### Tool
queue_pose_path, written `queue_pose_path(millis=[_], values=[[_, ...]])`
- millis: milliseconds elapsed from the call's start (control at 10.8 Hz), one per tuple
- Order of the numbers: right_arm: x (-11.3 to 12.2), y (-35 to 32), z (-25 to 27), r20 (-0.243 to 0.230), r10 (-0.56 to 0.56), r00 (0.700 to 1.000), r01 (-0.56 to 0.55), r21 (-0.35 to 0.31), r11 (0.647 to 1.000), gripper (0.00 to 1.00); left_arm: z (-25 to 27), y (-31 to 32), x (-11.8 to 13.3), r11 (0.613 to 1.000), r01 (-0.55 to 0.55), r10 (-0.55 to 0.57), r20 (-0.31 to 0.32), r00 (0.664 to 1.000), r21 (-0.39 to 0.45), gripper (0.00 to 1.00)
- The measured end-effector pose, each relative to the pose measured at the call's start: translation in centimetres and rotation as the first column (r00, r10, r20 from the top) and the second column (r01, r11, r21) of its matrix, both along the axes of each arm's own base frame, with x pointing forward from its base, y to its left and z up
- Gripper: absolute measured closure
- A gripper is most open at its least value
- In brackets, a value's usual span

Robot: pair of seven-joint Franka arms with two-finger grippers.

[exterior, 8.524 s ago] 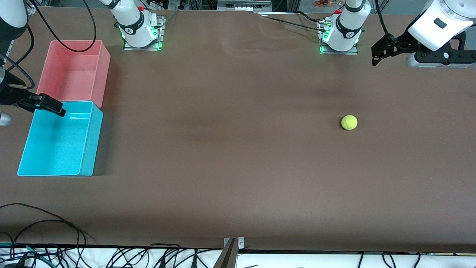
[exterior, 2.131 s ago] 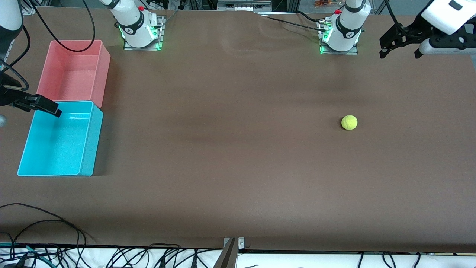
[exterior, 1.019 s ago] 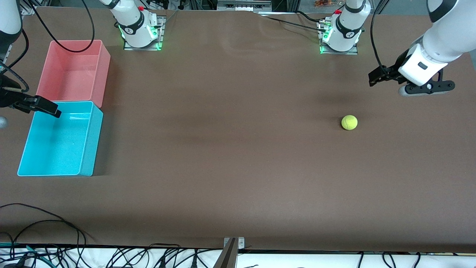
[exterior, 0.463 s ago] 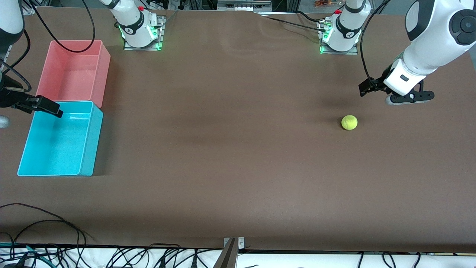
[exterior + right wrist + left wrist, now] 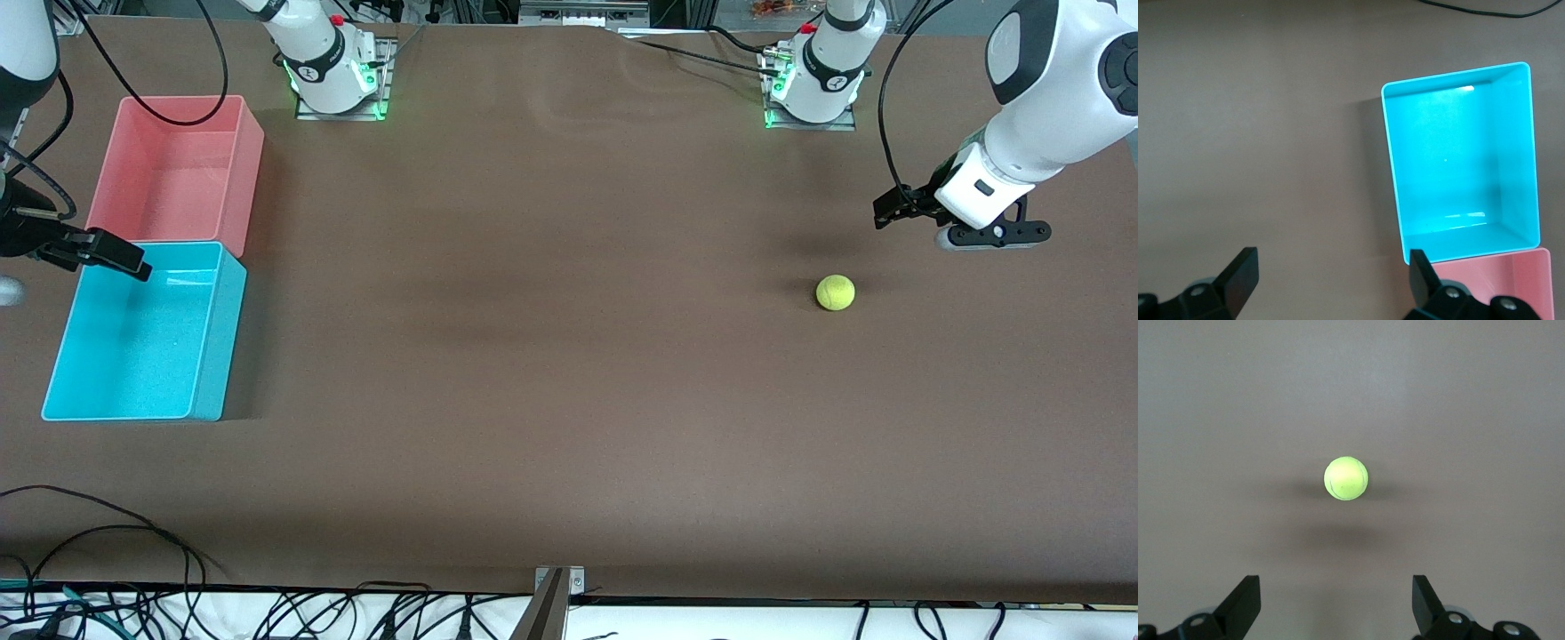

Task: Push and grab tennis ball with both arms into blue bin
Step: 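Move the left gripper out toward the yellow tennis ball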

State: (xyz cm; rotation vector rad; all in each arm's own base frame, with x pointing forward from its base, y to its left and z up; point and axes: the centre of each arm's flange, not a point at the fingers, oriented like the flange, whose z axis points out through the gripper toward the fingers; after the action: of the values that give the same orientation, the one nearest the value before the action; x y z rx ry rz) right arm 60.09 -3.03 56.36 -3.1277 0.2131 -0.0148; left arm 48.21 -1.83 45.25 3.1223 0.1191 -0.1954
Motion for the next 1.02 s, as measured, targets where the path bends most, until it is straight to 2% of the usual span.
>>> queue_pose_path(millis=[371, 556, 649, 741, 834, 1019], values=[[0.0, 0.0, 0.0, 0.0, 0.0, 1.0, 0.0, 0.0, 1.0, 0.0, -4.6, 0.8, -1.3, 1.0, -0.014, 0.014, 0.006, 1.0, 0.001, 0.0], [0.0, 0.0, 0.0, 0.0, 0.0, 1.0, 0.0, 0.0, 1.0, 0.0, -5.4, 0.8, -1.7, 1.0, -0.004, 0.004, -0.005, 1.0, 0.0, 0.07], [0.0, 0.0, 0.0, 0.0, 0.0, 1.0, 0.0, 0.0, 1.0, 0.0, -5.5, 0.8, -1.8, 0.999, 0.041, -0.041, -0.005, 0.999, -0.004, 0.14], [0.0, 0.0, 0.0, 0.0, 0.0, 1.0, 0.0, 0.0, 1.0, 0.0, -5.7, 0.8, -1.9, 0.99, 0.139, -0.14, -0.008, 0.99, -0.015, 0.29], [0.0, 0.0, 0.0, 0.0, 0.0, 1.0, 0.0, 0.0, 1.0, 0.0, -6.1, 0.8, -2.2, 0.965, 0.26, -0.261, -0.013, 0.965, -0.032, 0.43], [0.0, 0.0, 0.0, 0.0, 0.0, 1.0, 0.0, 0.0, 1.0, 0.0, -7.0, 1.0, -2.6, 0.903, 0.426, -0.427, -0.005, 0.904, -0.057, 0.69]])
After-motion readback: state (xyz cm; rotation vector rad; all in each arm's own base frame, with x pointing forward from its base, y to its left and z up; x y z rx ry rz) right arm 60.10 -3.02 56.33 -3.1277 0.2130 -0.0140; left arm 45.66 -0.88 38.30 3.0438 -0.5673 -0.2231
